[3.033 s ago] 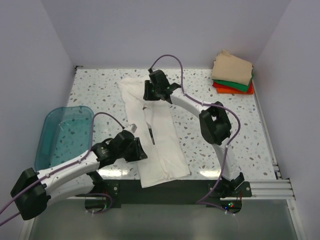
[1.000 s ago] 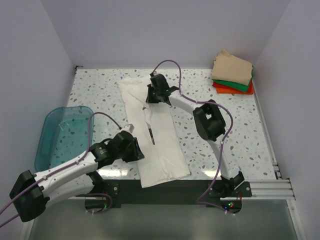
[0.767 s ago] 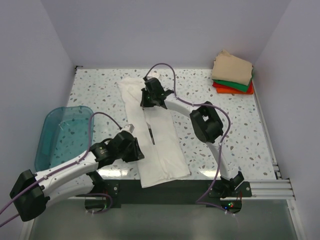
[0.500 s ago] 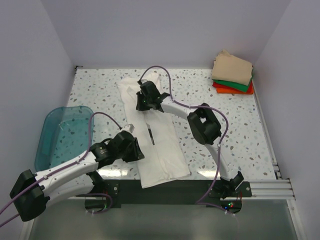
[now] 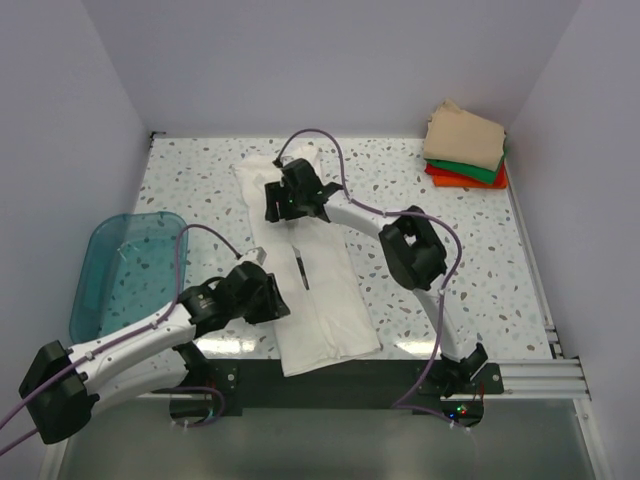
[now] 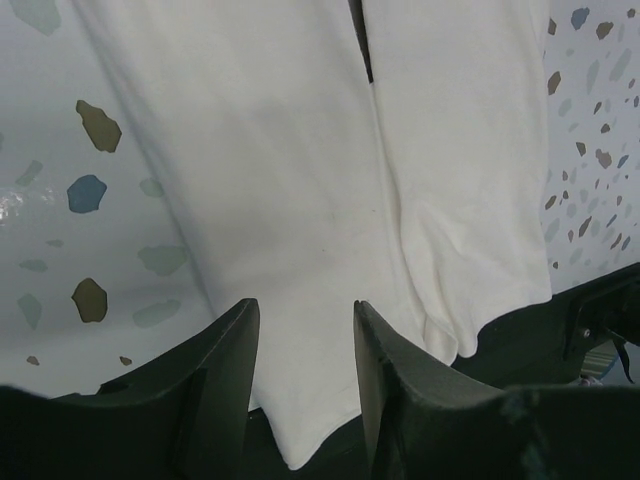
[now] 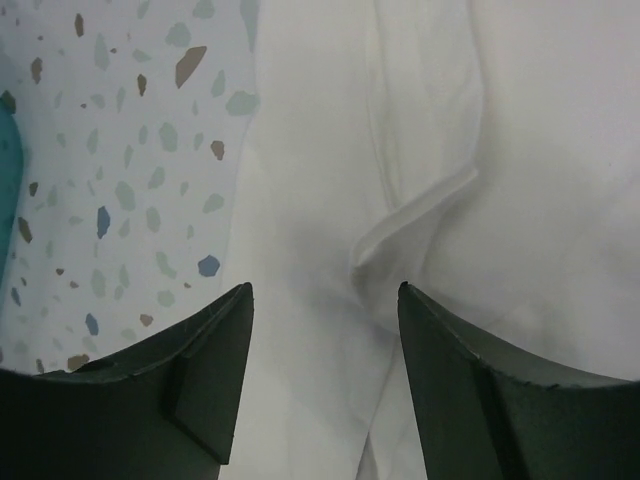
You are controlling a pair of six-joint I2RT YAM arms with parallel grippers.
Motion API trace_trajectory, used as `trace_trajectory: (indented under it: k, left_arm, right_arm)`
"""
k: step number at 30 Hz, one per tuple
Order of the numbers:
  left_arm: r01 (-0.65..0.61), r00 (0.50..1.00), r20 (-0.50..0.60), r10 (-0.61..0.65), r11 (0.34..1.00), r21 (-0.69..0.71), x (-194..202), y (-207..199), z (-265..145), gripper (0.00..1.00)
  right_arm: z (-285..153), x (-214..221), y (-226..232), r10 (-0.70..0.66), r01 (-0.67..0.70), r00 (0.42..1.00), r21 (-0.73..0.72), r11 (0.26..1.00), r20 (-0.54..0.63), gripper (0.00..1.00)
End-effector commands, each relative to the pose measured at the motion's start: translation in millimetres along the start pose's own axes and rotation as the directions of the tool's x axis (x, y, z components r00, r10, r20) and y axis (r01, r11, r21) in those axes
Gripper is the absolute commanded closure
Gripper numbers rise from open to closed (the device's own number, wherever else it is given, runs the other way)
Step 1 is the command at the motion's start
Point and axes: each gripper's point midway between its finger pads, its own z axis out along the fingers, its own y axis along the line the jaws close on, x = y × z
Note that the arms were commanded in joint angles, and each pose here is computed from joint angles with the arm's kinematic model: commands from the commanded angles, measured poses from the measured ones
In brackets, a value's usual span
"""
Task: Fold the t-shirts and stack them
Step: Fold the tshirt
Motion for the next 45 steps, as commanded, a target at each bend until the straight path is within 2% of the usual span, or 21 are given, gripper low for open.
trace_trajectory:
  k: [1, 5, 8, 10, 11, 13, 15, 19, 23, 28, 34, 45]
  left_arm:
    - [0.051, 0.996, 0.079, -0.05, 0.999, -0.014, -16, 1, -6, 0.51]
    - [0.101, 0.98, 0.176, -0.093, 0.994, -0.033, -43, 7, -13, 0.46]
    - [0.108, 0.966, 0.238, -0.099, 0.994, -0.026, -76, 5, -14, 0.45]
    - [0.111, 0.963, 0.252, -0.096, 0.993, -0.046, -94, 6, -9, 0.46]
    - [0.114, 0.948, 0.302, -0.099, 0.993, -0.032, -120, 1, -13, 0.46]
    - [0.124, 0.938, 0.33, -0.103, 0.991, -0.042, -145, 1, -6, 0.48]
    - [0.142, 0.922, 0.371, -0.112, 0.988, -0.055, -175, 4, -5, 0.49]
    - [0.196, 0.911, 0.383, -0.15, 0.977, -0.086, -215, 19, 22, 0.56]
    - [0.177, 0.907, 0.398, -0.136, 0.982, -0.068, -246, 16, 42, 0.64]
    - [0.191, 0.917, 0.38, -0.122, 0.97, -0.148, -264, 32, 73, 0.71]
    - [0.219, 0.924, 0.355, -0.144, 0.959, -0.181, -281, 47, 108, 0.78]
    - [0.228, 0.942, 0.297, -0.154, 0.945, -0.233, -317, 70, 163, 0.79]
  right_arm:
    - [-71, -71, 27, -0.007, 0.019, 0.989, -0.083, 0.996, 0.146, 0.36]
    - [-102, -79, 2, 0.083, -0.069, 0.982, -0.087, 0.994, 0.167, 0.31]
    - [-112, -65, -34, 0.146, -0.147, 0.979, -0.003, 0.989, 0.139, 0.31]
    - [-114, -48, -56, 0.184, -0.191, 0.976, 0.047, 0.981, 0.114, 0.32]
    - [-113, -33, -69, 0.201, -0.208, 0.975, 0.077, 0.975, 0.091, 0.32]
    - [-116, -21, -81, 0.218, -0.227, 0.973, 0.126, 0.966, 0.08, 0.37]
    - [-118, -3, -98, 0.229, -0.236, 0.972, 0.176, 0.956, 0.057, 0.37]
    - [-121, 16, -113, 0.235, -0.236, 0.971, 0.22, 0.947, 0.03, 0.42]
    - [-118, 25, -113, 0.238, -0.234, 0.971, 0.211, 0.949, 0.008, 0.5]
    - [-116, 33, -106, 0.25, -0.245, 0.968, 0.181, 0.953, -0.007, 0.6]
    - [-102, 41, -97, 0.24, -0.233, 0.97, 0.167, 0.958, -0.025, 0.63]
    - [-68, 43, -113, 0.257, -0.236, 0.965, 0.234, 0.943, -0.06, 0.63]
